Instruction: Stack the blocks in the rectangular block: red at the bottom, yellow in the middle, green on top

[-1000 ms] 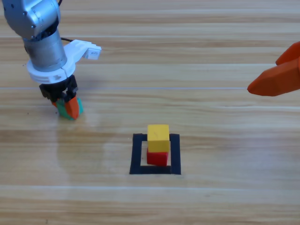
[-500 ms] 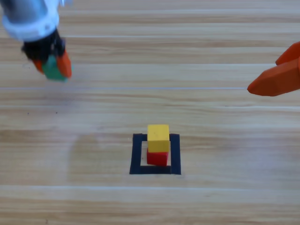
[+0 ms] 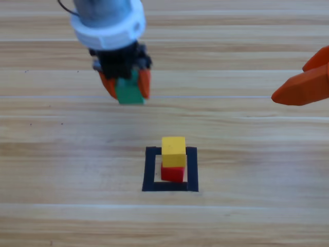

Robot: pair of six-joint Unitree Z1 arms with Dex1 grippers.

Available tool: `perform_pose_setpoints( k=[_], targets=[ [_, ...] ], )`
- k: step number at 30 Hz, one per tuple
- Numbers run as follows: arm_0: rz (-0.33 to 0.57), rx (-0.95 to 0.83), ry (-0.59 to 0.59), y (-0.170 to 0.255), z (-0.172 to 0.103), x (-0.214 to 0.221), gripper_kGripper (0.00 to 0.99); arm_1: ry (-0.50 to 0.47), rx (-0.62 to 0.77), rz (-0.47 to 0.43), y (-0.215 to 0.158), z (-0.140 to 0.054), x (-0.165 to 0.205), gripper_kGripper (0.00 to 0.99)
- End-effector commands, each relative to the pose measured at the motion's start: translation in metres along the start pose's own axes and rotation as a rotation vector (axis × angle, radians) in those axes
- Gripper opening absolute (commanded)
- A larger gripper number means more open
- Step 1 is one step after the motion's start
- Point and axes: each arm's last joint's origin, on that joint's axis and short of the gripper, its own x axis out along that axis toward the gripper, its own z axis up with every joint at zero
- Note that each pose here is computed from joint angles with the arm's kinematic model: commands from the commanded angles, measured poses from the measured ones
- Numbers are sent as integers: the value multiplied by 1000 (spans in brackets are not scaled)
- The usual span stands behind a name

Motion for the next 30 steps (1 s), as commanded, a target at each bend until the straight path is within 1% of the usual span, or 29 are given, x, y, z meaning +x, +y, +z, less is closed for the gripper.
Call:
perform_pose_setpoints(
  k=[1, 11, 19, 30],
  targets=[
    [70, 43, 94, -33, -12, 50, 0, 34, 25, -2, -8, -6, 10, 983],
    [82, 58, 110, -47, -13, 67, 0, 35, 25, -2, -9, -6, 11, 983],
    [82, 79, 115, -61, -21, 74, 0, 38, 26, -2, -9, -7, 11, 983],
    [79, 91, 118, -69, -26, 78, 0, 40, 26, -9, -9, -7, 12, 983]
  ],
)
